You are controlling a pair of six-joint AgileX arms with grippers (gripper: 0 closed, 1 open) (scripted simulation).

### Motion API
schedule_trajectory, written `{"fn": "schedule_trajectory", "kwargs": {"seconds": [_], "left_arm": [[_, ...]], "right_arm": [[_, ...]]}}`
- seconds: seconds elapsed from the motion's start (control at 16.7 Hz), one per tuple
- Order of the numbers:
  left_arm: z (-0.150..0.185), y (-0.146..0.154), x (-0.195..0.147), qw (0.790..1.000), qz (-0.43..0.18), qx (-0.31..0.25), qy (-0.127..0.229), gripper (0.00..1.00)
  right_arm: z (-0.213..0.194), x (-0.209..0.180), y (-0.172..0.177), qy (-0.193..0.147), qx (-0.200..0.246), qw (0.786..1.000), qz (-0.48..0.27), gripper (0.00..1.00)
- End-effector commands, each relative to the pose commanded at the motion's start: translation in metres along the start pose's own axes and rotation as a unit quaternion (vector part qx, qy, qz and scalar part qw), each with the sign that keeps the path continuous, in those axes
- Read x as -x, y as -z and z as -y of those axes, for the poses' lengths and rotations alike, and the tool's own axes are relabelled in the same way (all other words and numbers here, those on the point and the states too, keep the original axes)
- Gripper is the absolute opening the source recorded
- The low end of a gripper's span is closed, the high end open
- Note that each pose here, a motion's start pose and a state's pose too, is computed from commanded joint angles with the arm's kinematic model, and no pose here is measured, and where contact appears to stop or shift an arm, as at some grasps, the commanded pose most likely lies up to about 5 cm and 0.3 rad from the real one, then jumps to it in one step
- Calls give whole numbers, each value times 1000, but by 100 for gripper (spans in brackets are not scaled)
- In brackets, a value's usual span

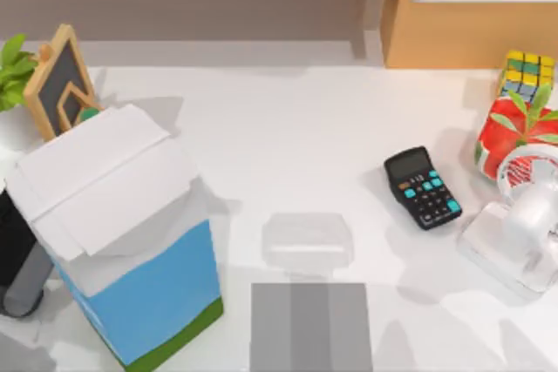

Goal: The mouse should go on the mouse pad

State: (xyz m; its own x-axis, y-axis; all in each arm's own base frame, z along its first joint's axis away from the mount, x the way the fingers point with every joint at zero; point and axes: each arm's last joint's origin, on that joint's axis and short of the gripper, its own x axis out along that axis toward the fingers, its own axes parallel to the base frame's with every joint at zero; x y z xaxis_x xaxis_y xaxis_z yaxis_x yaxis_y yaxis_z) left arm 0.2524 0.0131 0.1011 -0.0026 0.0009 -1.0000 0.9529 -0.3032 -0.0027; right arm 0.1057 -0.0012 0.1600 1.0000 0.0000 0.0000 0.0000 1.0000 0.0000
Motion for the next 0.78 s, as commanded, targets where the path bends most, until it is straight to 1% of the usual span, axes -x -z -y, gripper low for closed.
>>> {"fn": "schedule_trajectory", "kwargs": {"seconds": [0.06,0.12,0.3,0.42,0.6,0.78], "left_arm": [[0,0,0,1000,0,0,0,0],[1,3,13,1000,-17,10,-1,0],[-2,7,14,1000,-17,4,-5,0],[-6,14,24,1000,-19,0,-5,0],[-9,22,51,1000,-26,-1,0,0],[-6,19,81,1000,-25,0,7,0]], "right_arm": [[0,0,0,0,0,1000,0,100],[0,0,0,0,0,1000,0,100],[0,0,0,0,0,1000,0,100],[0,0,0,0,0,1000,0,100],[0,0,0,0,0,1000,0,100],[0,0,0,0,0,1000,0,100]]}}
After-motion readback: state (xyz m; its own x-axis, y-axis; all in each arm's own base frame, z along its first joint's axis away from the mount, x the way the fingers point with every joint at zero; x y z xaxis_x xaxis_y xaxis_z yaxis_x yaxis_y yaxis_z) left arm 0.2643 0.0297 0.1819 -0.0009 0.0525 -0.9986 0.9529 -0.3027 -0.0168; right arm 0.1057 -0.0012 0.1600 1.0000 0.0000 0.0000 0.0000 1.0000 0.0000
